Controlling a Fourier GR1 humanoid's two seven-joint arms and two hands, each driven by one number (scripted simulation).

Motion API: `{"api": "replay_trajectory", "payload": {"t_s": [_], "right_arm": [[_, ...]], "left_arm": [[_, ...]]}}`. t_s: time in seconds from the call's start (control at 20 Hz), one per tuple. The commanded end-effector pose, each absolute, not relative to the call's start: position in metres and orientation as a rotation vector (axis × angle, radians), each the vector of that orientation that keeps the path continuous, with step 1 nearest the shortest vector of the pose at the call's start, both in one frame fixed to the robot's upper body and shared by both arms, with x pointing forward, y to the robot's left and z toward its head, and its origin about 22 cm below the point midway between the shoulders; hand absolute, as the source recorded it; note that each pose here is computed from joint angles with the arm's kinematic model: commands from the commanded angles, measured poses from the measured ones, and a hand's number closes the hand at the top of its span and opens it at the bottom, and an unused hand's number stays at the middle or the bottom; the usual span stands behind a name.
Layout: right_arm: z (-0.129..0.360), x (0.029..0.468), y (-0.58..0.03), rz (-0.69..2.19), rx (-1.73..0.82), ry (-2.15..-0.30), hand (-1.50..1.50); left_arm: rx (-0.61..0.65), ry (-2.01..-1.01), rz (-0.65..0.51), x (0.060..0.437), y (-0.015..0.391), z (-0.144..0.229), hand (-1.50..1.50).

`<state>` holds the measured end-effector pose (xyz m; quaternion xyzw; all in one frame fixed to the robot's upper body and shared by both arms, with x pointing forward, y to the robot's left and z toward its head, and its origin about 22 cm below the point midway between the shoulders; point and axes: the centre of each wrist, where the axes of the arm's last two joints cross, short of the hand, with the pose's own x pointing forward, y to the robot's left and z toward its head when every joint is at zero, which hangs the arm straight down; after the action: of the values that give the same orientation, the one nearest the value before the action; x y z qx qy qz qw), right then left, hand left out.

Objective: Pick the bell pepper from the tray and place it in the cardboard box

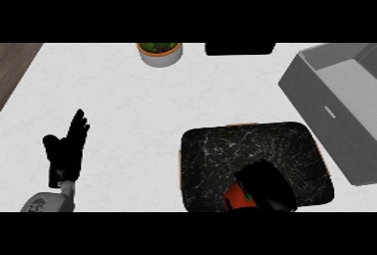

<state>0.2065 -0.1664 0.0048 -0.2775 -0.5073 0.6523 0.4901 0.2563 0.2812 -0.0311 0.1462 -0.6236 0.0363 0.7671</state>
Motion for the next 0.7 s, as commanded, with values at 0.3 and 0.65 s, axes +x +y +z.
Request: {"api": "replay_trajectory", "payload": {"t_s": [0.3,0.65], "right_arm": [[0.064,0.175,-0.26,1.833,-0.446,-1.648,1.5],[0.116,0.186,-0.313,1.678,-0.44,-1.842,1.5]], "left_arm": [[0.382,-1.333,0.132,0.239,0.304,-0.038,0.0],[0.405,-1.323,0.181,0.233,0.307,-0.042,0.0]]}}
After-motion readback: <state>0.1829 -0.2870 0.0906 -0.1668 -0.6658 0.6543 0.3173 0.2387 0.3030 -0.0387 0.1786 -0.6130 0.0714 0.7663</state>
